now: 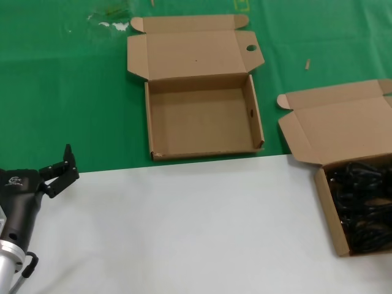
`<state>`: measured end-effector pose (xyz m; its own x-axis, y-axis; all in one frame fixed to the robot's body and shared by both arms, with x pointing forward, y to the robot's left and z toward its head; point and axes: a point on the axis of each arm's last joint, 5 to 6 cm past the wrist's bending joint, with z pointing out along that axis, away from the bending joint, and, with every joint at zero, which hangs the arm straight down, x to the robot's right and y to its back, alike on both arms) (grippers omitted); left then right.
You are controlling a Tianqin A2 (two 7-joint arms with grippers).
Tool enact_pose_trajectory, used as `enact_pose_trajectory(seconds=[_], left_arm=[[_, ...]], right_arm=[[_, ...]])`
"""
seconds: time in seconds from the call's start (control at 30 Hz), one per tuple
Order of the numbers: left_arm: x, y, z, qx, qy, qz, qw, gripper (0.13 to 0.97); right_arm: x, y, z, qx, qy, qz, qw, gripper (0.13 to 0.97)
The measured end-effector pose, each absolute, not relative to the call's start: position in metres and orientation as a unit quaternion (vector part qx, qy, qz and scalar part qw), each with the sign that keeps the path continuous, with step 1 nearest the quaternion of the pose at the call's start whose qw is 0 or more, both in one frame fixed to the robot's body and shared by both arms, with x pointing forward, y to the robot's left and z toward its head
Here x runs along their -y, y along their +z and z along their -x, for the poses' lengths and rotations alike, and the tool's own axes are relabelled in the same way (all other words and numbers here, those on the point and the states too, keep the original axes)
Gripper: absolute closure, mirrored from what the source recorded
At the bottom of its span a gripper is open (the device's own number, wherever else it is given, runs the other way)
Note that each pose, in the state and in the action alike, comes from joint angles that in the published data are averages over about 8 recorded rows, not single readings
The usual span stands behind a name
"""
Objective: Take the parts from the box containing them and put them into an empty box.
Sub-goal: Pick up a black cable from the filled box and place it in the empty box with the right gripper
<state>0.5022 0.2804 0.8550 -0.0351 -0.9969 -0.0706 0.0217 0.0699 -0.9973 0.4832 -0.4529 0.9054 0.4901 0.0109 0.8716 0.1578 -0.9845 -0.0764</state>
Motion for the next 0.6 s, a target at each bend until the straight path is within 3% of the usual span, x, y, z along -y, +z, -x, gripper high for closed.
enact_pose_trajectory(seconds=[0.3, 0.6], left_arm=[[-0.28, 0.855, -0.502, -0.521, -0.496, 0.468, 0.513, 0.132], [-0.28, 0.855, -0.502, -0.521, -0.496, 0.468, 0.513, 0.132]], right_arm=[[0.424, 0.942, -0.483, 0.056, -0.557, 0.822, 0.105, 0.878], [0.341, 0.966, -0.503, 0.104, -0.608, 0.763, 0.195, 0.885]])
